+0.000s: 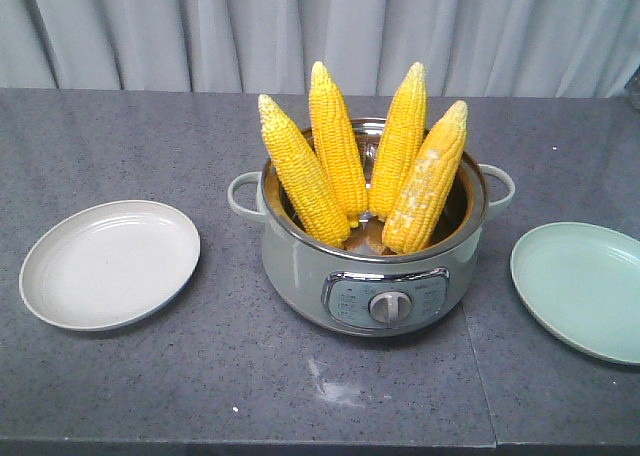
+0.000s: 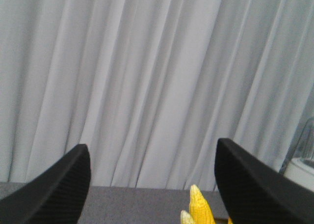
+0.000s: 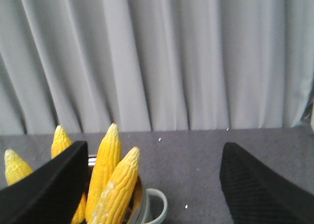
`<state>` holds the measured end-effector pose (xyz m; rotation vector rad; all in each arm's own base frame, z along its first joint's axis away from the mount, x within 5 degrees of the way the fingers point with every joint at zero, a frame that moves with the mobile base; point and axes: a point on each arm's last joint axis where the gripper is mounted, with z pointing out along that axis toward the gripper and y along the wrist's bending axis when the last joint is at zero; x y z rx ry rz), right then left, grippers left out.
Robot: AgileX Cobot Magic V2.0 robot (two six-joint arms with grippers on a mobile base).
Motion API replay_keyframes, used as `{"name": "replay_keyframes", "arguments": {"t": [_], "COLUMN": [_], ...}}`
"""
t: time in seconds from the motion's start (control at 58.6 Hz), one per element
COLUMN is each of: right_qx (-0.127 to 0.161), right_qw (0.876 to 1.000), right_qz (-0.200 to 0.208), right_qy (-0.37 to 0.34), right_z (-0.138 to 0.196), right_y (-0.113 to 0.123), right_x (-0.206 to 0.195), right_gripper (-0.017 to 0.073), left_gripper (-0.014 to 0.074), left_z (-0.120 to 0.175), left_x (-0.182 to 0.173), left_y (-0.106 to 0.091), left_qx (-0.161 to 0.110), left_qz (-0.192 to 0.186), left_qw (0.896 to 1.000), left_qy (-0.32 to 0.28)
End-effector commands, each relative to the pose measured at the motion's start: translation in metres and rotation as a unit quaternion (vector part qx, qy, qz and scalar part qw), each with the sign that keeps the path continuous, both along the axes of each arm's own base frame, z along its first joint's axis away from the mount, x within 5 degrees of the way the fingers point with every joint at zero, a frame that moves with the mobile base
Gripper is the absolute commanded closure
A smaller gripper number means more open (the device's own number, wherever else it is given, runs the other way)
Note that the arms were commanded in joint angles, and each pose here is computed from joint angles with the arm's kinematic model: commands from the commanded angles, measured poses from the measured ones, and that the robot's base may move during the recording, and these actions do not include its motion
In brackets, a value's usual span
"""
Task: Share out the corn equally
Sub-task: 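Reach both grippers into the pot and grasp one corn cob each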
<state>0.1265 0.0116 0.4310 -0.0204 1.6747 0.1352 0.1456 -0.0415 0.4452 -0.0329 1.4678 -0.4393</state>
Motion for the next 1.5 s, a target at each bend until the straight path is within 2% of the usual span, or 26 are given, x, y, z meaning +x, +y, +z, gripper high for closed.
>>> {"name": "replay_keyframes", "arguments": {"t": [0.0, 0.102, 0.205, 0.393, 0.581, 0.888, 1.195, 1.383, 1.486], "right_qx": [-0.01, 0.01, 0.024, 0.033, 0.044, 0.036, 0.024, 0.035, 0.037], "right_qw": [0.999, 0.995, 0.989, 0.977, 0.967, 0.959, 0.958, 0.955, 0.951], "right_qz": [0.037, 0.08, 0.113, 0.124, 0.131, 0.131, 0.146, 0.155, 0.159], "right_qy": [0.014, 0.058, 0.097, 0.173, 0.216, 0.248, 0.245, 0.249, 0.264], "right_z": [0.027, 0.029, 0.021, -0.015, -0.043, -0.07, -0.08, -0.087, -0.093], "right_y": [0.01, 0.021, 0.031, 0.039, 0.044, 0.047, 0.049, 0.052, 0.053], "right_x": [0.027, 0.069, 0.111, 0.179, 0.221, 0.245, 0.254, 0.258, 0.26], "right_gripper": [0.0011, 0.0011, 0.0011, 0.0011, 0.0011, 0.0011, 0.0013, 0.0022, 0.0067], "left_gripper": [0.007, 0.007, 0.007, 0.007, 0.007, 0.007, 0.007, 0.007, 0.007], "left_z": [0.012, 0.008, 0.003, -0.003, -0.006, -0.011, -0.012, -0.012, -0.012], "left_x": [0.012, 0.03, 0.044, 0.054, 0.054, 0.054, 0.054, 0.054, 0.054], "left_y": [-0.012, -0.026, -0.036, -0.039, -0.037, -0.035, -0.034, -0.034, -0.034], "left_qx": [0.013, 0.046, 0.06, 0.07, 0.074, 0.081, 0.082, 0.082, 0.083], "left_qz": [-0.022, -0.031, -0.034, -0.026, -0.018, -0.005, -0.004, -0.003, -0.002], "left_qw": [1.0, 0.998, 0.996, 0.993, 0.991, 0.987, 0.987, 0.987, 0.986], "left_qy": [-0.004, 0.026, 0.063, 0.096, 0.111, 0.138, 0.141, 0.141, 0.144]}}
